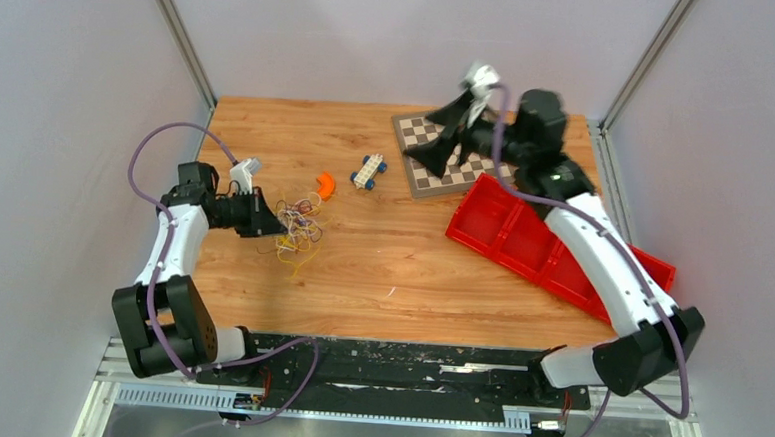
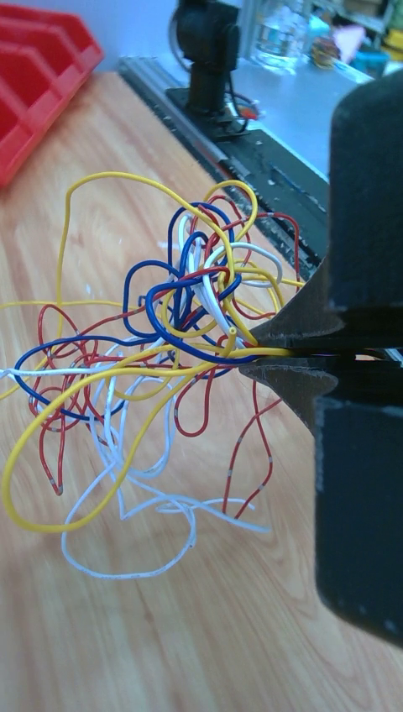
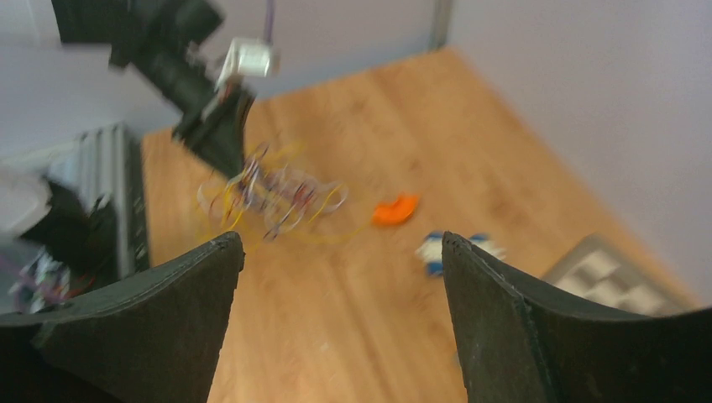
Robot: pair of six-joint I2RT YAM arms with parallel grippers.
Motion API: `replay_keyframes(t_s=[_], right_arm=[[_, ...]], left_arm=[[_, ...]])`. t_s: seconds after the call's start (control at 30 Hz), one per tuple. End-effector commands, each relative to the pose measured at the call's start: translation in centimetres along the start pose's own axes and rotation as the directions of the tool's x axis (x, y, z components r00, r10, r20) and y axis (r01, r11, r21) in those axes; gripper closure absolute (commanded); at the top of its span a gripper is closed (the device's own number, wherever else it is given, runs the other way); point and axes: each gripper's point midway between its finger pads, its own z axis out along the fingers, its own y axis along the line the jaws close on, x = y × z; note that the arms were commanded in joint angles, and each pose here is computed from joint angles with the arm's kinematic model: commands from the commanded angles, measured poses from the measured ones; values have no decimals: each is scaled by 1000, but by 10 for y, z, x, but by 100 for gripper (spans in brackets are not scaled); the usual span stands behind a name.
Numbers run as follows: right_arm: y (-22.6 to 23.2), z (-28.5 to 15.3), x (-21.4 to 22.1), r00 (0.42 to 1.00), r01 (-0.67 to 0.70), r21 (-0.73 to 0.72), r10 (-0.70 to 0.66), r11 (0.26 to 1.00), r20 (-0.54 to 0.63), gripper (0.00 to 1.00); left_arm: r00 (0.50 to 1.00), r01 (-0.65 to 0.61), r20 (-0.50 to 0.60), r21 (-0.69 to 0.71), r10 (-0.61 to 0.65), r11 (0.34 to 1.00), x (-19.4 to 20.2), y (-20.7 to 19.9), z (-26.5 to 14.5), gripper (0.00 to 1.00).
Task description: Untangle the cables
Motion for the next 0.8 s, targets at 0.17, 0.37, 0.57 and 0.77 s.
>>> replay_keyframes(t_s=[0.17, 0.37, 0.57, 0.77], right_arm=[[115, 76, 79, 985, 41, -335, -94, 941, -145, 9], [129, 116, 97, 980, 17, -360, -87, 933, -179, 4], [115, 129, 111, 971, 58, -309, -125, 949, -202, 98], [82, 104, 105, 959, 167, -218, -209, 962, -189, 100]], left_arm=[[968, -248, 81, 179, 237, 952, -11, -107, -22, 100], [964, -262, 101, 198, 246, 944, -21, -131, -26, 100], [940, -337, 141, 258, 309, 906, -15, -154, -37, 100], [891, -454, 157, 264, 426, 851, 5, -156, -63, 83]])
